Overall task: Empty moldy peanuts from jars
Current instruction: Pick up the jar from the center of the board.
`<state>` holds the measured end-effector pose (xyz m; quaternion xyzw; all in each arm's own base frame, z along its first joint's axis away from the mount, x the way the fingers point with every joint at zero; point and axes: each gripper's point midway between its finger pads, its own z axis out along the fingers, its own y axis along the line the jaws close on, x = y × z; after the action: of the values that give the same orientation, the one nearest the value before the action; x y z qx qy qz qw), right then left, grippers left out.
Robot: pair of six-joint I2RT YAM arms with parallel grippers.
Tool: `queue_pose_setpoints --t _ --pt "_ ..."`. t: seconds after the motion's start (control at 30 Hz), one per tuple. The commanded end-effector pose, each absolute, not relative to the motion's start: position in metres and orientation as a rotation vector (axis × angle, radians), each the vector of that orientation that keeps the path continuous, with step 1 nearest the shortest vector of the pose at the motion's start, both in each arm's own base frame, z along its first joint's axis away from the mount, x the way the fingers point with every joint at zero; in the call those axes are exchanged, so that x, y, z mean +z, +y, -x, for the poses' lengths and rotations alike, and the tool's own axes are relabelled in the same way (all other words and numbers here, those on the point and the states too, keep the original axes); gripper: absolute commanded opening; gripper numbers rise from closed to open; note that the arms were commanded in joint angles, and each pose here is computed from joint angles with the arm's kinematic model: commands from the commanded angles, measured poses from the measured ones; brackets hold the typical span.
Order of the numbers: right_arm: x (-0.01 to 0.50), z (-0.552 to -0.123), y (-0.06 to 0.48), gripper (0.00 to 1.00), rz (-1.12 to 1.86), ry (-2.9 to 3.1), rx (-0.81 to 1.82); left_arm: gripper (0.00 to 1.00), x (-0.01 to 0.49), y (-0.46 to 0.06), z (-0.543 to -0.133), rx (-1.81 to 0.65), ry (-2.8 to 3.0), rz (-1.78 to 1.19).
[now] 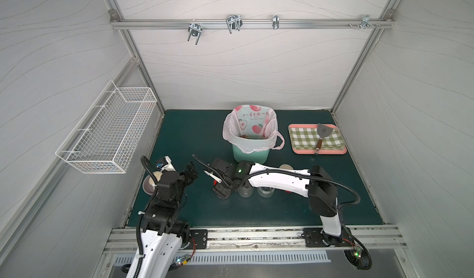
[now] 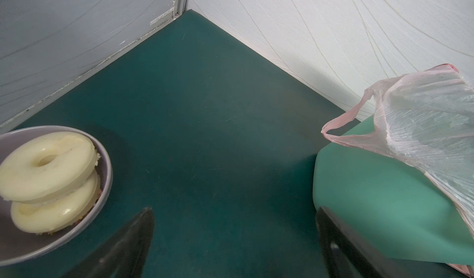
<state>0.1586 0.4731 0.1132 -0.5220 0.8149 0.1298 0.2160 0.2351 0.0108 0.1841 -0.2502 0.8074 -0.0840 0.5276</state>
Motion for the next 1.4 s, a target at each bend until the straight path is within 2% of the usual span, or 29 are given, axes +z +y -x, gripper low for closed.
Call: queue_pose_setpoints --t 0.0,0.07,0.13,0.23,0.37,0.67,0.83,1.07,1.17,1.37 --pt "0.103 -0.164 0.473 0.74 1.440 2.273 0.336 0.99 0.195 0.011 -0.238 -0.217 1.885 0.598" --pt "0.099 -0.165 0.471 0.75 1.439 2.283 0.330 0.99 0.195 0.011 -0.238 -0.217 1.887 0.597" --pt "0.097 -0.166 0.470 0.86 1.438 2.293 0.321 1.00 0.195 0.011 -0.238 -0.218 1.886 0.594" --pt "0.094 -0.166 0.469 0.89 1.434 2.304 0.322 0.99 0.195 0.011 -0.238 -0.217 1.887 0.593" --pt "0.096 -0.167 0.469 0.86 1.425 2.300 0.333 0.99 0.196 0.011 -0.238 -0.218 1.886 0.590" --pt "0.099 -0.167 0.470 0.71 1.422 2.299 0.340 1.00 0.199 0.007 -0.237 -0.243 1.870 0.558" --pt "0.122 -0.164 0.468 0.68 1.411 2.286 0.397 0.99 0.206 -0.001 -0.236 -0.291 1.834 0.502" --pt "0.169 -0.159 0.454 0.55 1.408 2.324 0.606 0.99 0.224 -0.037 -0.240 -0.459 1.792 0.292" --pt "0.195 -0.159 0.443 0.55 1.383 2.303 0.657 1.00 0.235 -0.055 -0.238 -0.550 1.756 0.184" --pt "0.250 -0.157 0.411 0.61 1.330 2.251 0.722 0.99 0.266 -0.093 -0.219 -0.744 1.614 -0.045"
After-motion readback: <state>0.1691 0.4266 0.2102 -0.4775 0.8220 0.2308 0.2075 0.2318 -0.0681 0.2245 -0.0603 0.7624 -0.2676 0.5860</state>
